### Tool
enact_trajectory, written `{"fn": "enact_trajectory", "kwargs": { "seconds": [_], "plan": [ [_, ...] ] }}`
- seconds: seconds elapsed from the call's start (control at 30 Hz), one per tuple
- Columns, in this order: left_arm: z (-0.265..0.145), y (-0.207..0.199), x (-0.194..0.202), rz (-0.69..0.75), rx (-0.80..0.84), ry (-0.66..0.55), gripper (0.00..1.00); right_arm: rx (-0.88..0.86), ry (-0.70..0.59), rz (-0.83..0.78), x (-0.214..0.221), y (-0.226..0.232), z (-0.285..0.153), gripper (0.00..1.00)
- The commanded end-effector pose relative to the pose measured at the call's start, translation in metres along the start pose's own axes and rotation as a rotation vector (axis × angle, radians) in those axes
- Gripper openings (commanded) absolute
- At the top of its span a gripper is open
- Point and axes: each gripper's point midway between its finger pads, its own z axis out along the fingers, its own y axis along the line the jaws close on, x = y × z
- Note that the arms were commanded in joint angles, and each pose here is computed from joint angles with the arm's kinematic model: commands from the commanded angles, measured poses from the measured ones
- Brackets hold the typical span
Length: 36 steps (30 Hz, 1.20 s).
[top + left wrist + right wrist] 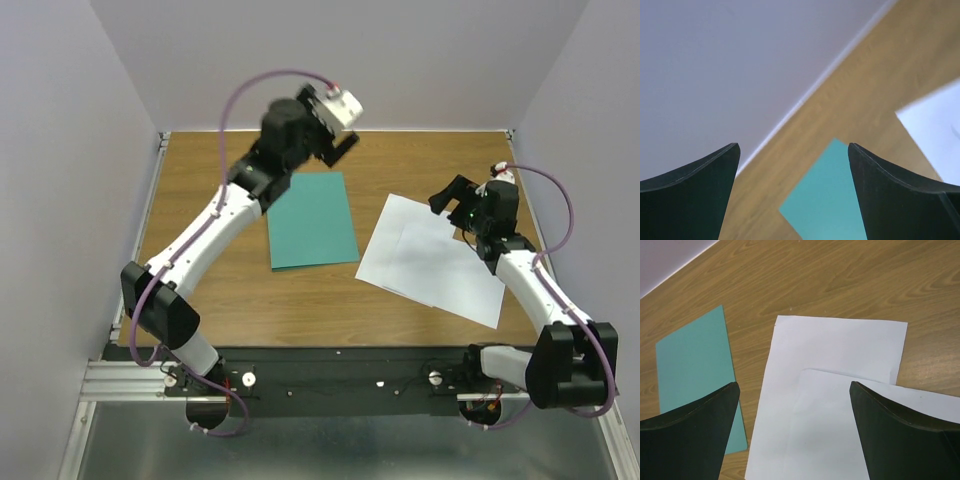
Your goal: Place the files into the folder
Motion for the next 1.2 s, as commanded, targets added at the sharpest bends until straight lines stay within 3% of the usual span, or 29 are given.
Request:
{"fn": "enact_trajectory", "kwargs": {
  "seconds": [0.0,0.03,0.13,0.27,0.33,0.43,0.7,1.17],
  "plan": [
    [-0.022,-0.052,0.088,0.391,0.138,0.224,0.98,0.055,0.024,-0.005,0.008,-0.013,0.013,1.00],
    [-0.031,-0.066,0.122,0.435,0.184,0.288,0.98,0.062,0.031,-0.004,0.009,-0.015,0.016,1.00],
    [-0.051,-0.090,0.175,0.573,0.305,0.370,0.98,0.085,0.063,-0.001,0.018,-0.022,0.025,1.00],
    [-0.074,-0.119,0.227,0.600,0.448,0.487,0.98,0.085,0.104,0.004,0.027,-0.024,0.034,1.00],
    [-0.086,-0.125,0.258,0.618,0.468,0.566,0.98,0.083,0.119,0.008,0.030,-0.024,0.038,1.00],
    [-0.093,-0.128,0.279,0.651,0.463,0.591,0.98,0.064,0.132,0.008,0.032,-0.020,0.040,1.00],
    [-0.109,-0.164,0.284,0.572,0.641,0.554,0.98,0.070,0.131,0.007,0.032,-0.021,0.040,1.00],
    [-0.127,-0.193,0.308,0.584,0.746,0.585,0.98,0.087,0.118,-0.003,0.031,-0.025,0.036,1.00]
  ]
}}
